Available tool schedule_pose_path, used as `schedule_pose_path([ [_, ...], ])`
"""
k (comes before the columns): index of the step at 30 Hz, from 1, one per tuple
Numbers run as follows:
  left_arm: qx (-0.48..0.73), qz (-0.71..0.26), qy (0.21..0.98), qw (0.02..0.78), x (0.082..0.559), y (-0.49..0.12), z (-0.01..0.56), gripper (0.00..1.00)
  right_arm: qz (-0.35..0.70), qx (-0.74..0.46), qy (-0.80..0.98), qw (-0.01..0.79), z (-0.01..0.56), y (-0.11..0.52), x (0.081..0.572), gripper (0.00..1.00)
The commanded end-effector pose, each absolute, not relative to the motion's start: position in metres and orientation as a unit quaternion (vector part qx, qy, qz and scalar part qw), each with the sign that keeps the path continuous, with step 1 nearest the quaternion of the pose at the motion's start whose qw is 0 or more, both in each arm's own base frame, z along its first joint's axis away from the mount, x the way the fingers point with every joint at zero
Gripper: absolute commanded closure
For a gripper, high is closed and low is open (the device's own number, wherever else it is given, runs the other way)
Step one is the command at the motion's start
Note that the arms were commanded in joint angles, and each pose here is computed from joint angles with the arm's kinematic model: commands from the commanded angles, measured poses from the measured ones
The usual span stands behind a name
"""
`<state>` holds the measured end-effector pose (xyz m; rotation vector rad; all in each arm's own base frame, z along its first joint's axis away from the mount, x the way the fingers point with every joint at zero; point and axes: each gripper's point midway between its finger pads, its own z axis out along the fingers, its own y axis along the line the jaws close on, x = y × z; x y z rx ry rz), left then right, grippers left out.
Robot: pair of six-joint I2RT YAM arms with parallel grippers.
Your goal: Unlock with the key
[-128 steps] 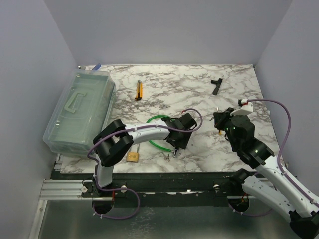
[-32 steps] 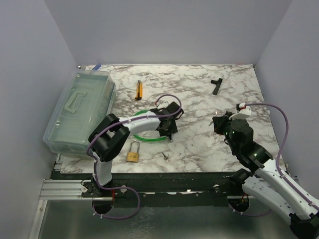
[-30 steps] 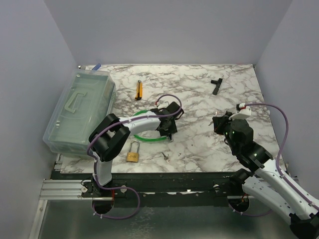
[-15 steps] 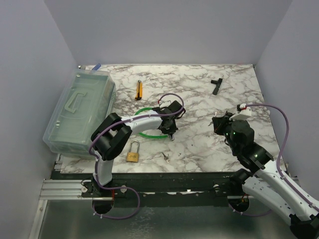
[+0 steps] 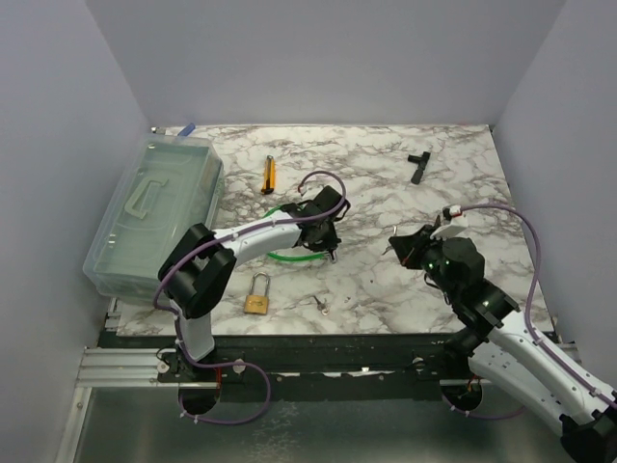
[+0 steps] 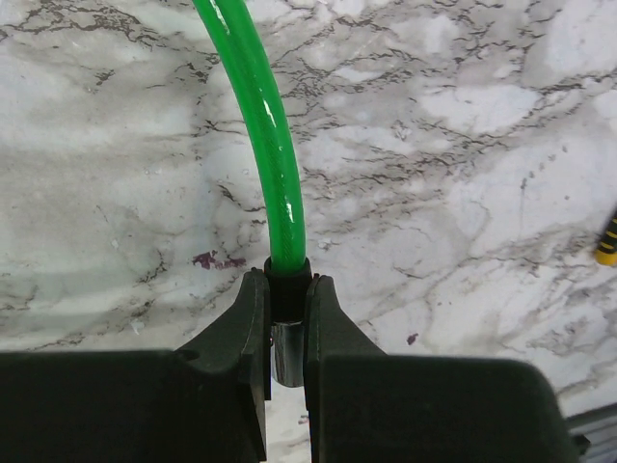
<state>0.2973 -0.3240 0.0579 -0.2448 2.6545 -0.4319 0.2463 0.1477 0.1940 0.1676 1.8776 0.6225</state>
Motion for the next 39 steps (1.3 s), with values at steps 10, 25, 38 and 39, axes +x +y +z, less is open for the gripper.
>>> schedule_pose_path([
  [10, -0.094, -0.314, 0.897, 0.297, 0.306, -0.322, 0.159, 1.0, 0.449, -0.027, 0.729, 0.516, 0.221, 0.216, 0.224, 1.0],
  [25, -0.116, -0.392, 0.844, 0.347, 0.307, -0.296, 0.21, 1.0, 0.572, -0.057, 0.713, 0.402, 0.217, 0.265, 0.205, 1.0],
  [38, -0.125, -0.441, 0.815, 0.355, 0.302, -0.289, 0.231, 1.0, 0.639, -0.049, 0.696, 0.324, 0.201, 0.287, 0.198, 0.99],
  [39, -0.125, -0.443, 0.813, 0.356, 0.302, -0.289, 0.232, 1.0, 0.641, -0.049, 0.694, 0.324, 0.201, 0.288, 0.199, 1.0],
])
